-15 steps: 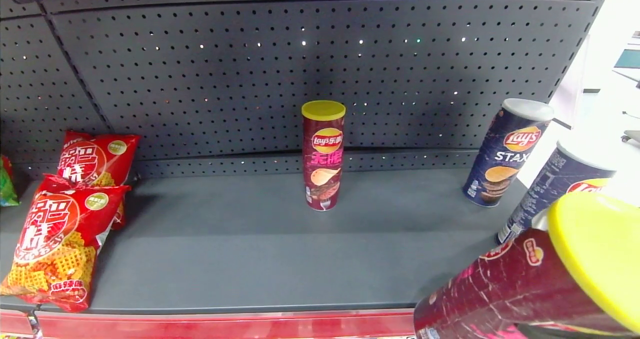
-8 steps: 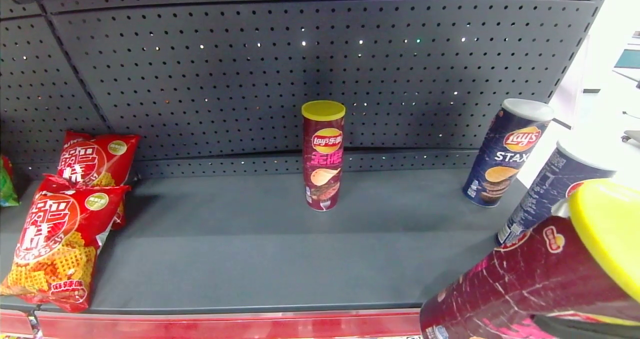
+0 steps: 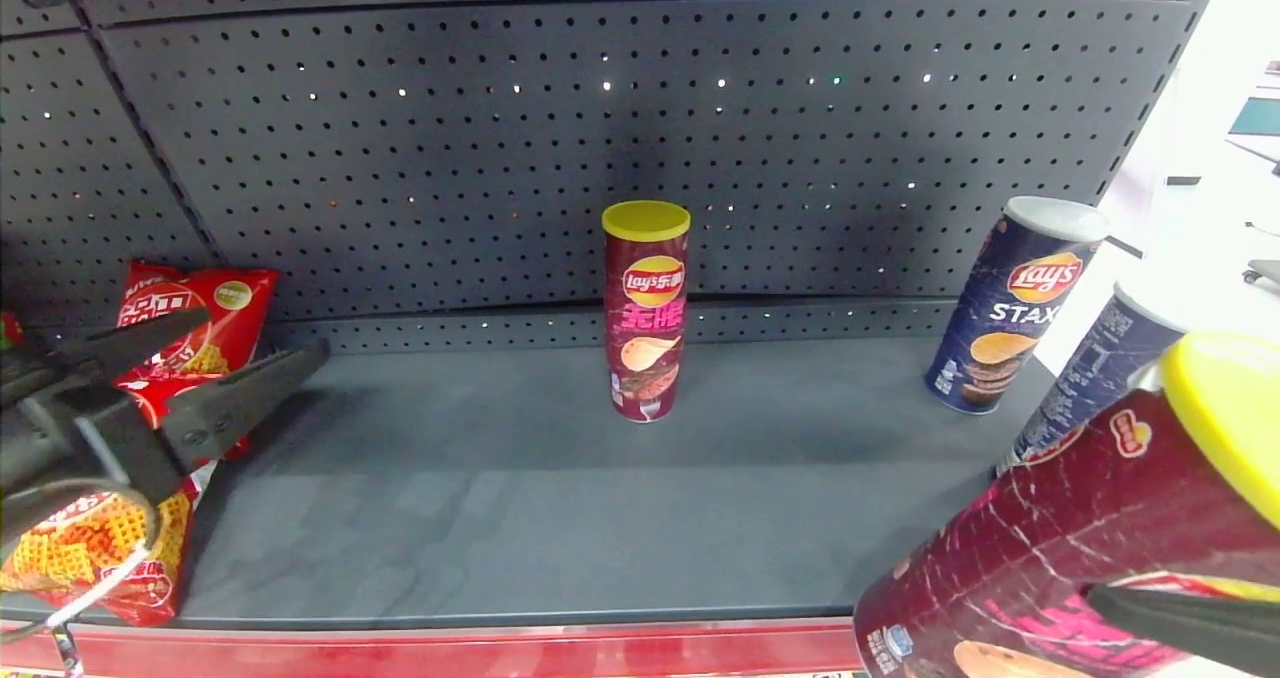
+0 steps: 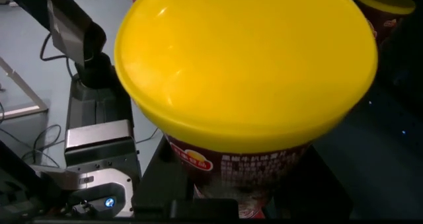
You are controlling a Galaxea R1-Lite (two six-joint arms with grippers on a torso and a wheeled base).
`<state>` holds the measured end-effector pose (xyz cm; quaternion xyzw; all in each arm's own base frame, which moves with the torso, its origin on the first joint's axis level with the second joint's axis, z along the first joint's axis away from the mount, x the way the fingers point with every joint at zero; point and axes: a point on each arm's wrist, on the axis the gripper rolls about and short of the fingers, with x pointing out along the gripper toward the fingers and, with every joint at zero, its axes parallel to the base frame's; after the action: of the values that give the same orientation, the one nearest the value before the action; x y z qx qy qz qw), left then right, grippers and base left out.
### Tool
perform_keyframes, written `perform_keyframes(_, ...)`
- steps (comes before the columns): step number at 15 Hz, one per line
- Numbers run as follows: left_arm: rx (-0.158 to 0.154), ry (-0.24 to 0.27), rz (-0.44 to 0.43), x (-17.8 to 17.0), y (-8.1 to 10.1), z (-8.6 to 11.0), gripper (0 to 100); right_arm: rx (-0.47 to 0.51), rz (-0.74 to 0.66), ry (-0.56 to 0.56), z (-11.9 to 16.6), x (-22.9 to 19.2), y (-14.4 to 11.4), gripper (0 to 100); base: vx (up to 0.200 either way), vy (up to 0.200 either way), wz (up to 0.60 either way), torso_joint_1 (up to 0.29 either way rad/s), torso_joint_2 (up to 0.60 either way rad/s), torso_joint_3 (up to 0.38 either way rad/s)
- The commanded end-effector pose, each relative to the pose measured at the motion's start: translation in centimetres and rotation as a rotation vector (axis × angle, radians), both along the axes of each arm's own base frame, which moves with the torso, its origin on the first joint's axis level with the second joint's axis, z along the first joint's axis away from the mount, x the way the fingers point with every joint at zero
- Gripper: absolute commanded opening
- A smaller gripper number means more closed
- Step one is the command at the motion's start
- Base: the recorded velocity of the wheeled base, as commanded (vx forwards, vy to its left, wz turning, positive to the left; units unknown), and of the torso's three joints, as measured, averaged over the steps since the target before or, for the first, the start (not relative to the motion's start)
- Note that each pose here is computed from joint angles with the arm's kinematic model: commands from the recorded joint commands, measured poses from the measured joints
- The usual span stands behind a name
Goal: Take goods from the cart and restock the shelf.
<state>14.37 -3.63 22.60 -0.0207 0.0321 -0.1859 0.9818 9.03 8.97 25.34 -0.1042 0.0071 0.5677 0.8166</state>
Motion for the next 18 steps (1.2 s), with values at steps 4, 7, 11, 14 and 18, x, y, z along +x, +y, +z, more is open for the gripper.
perform_keyframes(4,0.125,0.2,-0.212,8.1,-2.1,-4.8,100,0.026,-0.026,0.023,0.3,-0.1,-0.4,0,0.0,0.0,0.0,0.0,0.0,0.0)
perform_keyframes(7,0.17,0.159,-0.373,10.3,-0.6,-5.4,100,0.041,-0.063,0.045,0.3,0.1,-0.9,0,0.0,0.0,0.0,0.0,0.0,0.0)
perform_keyframes(11,0.151,0.161,-0.458,12.6,-1.2,-5.7,100,0.049,-0.067,0.075,0.2,0.2,-0.8,0,0.0,0.0,0.0,0.0,0.0,0.0)
perform_keyframes(14,0.157,0.144,-0.497,15.5,-2.8,-5.8,100,0.062,-0.077,0.099,0.3,0.2,-0.9,0,0.0,0.0,0.0,0.0,0.0,0.0)
perform_keyframes(18,0.164,0.129,-0.576,18.0,-5.8,-6.4,100,0.06,-0.077,0.104,0.2,0.3,-0.8,0,0.0,0.0,0.0,0.0,0.0,0.0)
